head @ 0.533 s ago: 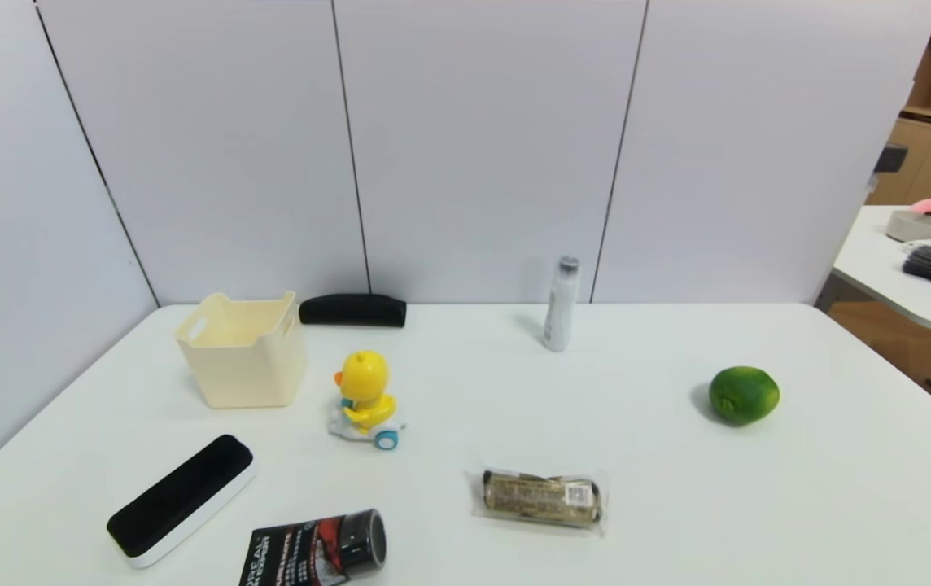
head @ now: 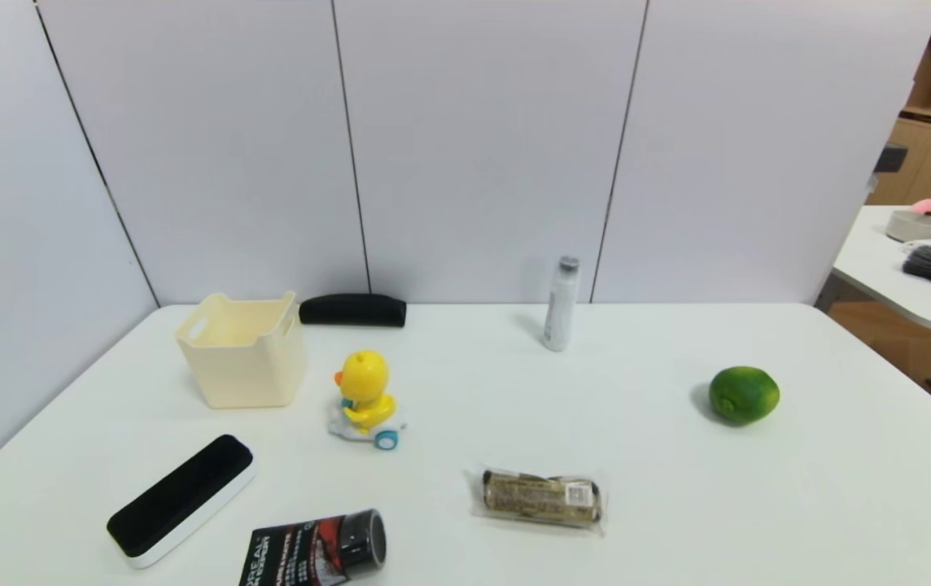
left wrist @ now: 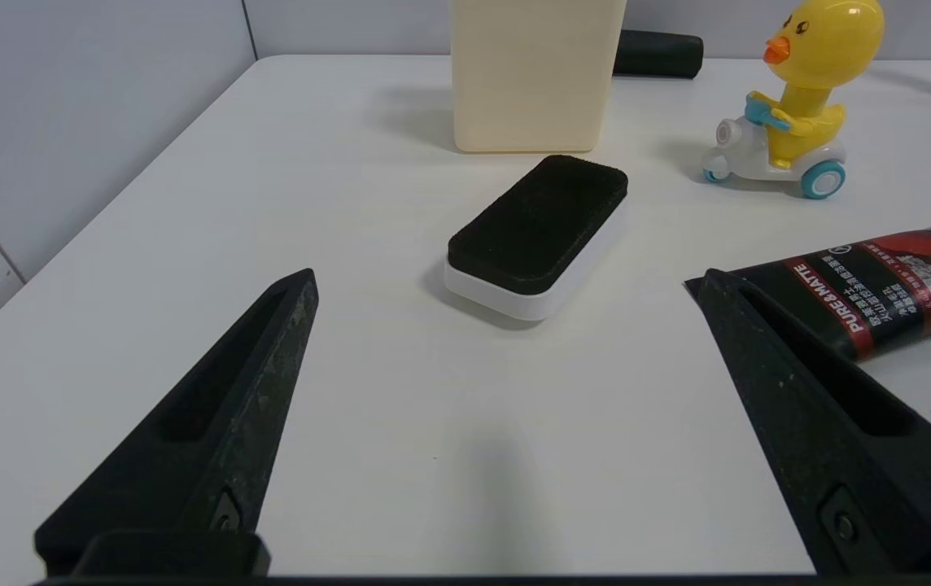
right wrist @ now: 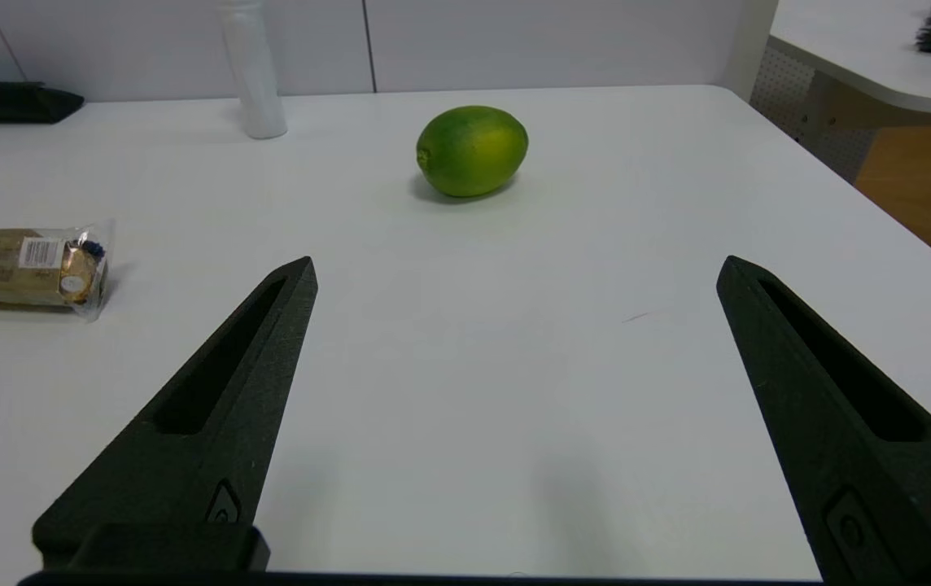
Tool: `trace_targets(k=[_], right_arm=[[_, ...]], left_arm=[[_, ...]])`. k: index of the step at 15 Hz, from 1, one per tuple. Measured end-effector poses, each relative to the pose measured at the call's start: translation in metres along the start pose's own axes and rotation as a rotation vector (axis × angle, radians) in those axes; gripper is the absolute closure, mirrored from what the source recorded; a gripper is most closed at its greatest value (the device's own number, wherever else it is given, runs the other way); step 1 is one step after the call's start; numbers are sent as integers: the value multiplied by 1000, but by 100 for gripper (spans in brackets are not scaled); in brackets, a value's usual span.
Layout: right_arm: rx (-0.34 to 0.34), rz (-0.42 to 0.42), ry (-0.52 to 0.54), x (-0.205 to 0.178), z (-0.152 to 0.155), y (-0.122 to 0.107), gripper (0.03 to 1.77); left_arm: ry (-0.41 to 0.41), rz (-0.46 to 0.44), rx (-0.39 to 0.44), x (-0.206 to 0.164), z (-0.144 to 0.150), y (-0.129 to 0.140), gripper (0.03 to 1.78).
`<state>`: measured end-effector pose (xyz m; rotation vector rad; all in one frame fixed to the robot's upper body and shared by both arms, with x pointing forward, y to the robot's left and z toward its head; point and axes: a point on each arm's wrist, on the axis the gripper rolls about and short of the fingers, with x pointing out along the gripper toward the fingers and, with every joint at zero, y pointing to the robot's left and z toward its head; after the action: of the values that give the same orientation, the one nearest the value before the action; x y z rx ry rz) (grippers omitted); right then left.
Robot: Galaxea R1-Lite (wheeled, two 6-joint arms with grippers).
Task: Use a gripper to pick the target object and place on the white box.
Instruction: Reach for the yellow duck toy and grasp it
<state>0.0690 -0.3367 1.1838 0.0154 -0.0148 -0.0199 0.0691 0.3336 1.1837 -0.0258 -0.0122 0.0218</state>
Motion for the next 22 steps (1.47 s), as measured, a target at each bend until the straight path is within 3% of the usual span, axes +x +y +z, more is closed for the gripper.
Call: trace_targets(k=[22], right_arm=[[0,0,0,0,0,0,10]], left_arm=[[-2,12,-24,0,0,0,12]])
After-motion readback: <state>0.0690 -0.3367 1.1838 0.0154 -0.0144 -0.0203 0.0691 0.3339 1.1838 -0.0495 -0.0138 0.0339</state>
